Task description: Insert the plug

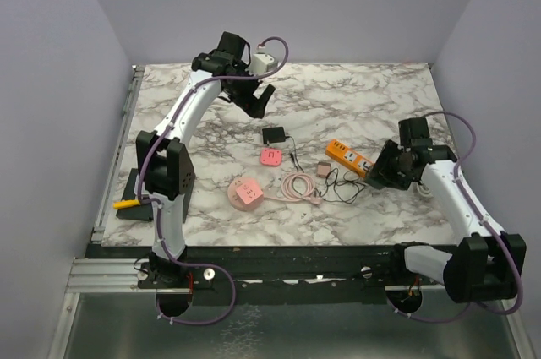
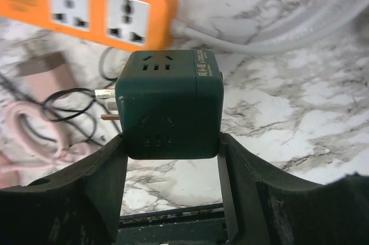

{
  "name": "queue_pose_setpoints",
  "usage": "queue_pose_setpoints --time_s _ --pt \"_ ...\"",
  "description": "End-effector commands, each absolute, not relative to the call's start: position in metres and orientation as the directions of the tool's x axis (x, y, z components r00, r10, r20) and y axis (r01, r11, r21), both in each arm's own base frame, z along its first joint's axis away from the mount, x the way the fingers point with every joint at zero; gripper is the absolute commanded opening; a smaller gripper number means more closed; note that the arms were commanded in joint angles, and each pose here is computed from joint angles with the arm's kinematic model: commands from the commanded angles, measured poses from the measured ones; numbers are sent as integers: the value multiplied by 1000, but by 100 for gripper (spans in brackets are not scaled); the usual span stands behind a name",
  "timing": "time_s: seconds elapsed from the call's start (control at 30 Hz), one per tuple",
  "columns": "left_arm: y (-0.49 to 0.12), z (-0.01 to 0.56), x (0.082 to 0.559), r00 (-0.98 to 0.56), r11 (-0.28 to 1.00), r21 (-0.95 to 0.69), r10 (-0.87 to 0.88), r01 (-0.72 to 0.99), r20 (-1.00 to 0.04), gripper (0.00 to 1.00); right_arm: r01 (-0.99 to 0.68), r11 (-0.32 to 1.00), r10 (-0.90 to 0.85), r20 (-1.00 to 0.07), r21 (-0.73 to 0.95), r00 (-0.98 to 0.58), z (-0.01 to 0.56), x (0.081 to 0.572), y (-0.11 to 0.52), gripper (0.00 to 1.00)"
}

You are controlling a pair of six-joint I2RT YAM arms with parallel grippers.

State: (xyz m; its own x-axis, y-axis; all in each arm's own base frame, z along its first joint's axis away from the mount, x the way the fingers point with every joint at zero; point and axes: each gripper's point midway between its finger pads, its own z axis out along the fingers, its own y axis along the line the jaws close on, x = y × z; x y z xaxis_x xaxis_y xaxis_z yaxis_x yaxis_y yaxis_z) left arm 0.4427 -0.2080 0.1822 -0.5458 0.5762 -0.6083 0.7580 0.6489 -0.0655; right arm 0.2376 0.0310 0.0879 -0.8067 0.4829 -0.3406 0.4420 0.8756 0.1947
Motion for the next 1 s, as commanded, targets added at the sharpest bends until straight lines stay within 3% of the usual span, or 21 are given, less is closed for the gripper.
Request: queue_pose_setpoints --time_s 0.0,0.17,0.23,0.33,0.47,0.63,0.8,0.97 --pt "-229 243 432 -364 519 -23 566 854 -740 99 279 912 390 -432 299 -813 140 250 47 18" --pt "-254 279 388 -51 190 59 530 980 -847 99 120 916 315 -500 383 -807 174 246 65 18" --pt "-261 295 363 150 31 187 481 982 -864 99 39 898 297 -537 439 -790 188 250 78 18" --pt "-279 310 341 350 -74 354 429 932 -833 99 -87 844 289 -586 530 -757 212 261 101 17" --pt "-298 310 315 480 -143 465 409 874 -776 99 -282 753 266 -666 595 -697 252 277 130 16" --pt "-309 311 314 456 -68 470 395 880 -797 99 -435 694 207 -737 574 -644 284 288 160 18" --pt "-316 325 323 519 13 558 348 830 -781 99 -512 690 134 -785 512 -605 295 294 187 17" --pt "-324 332 312 653 9 691 317 723 -687 99 -536 717 108 -831 446 -546 301 302 200 14"
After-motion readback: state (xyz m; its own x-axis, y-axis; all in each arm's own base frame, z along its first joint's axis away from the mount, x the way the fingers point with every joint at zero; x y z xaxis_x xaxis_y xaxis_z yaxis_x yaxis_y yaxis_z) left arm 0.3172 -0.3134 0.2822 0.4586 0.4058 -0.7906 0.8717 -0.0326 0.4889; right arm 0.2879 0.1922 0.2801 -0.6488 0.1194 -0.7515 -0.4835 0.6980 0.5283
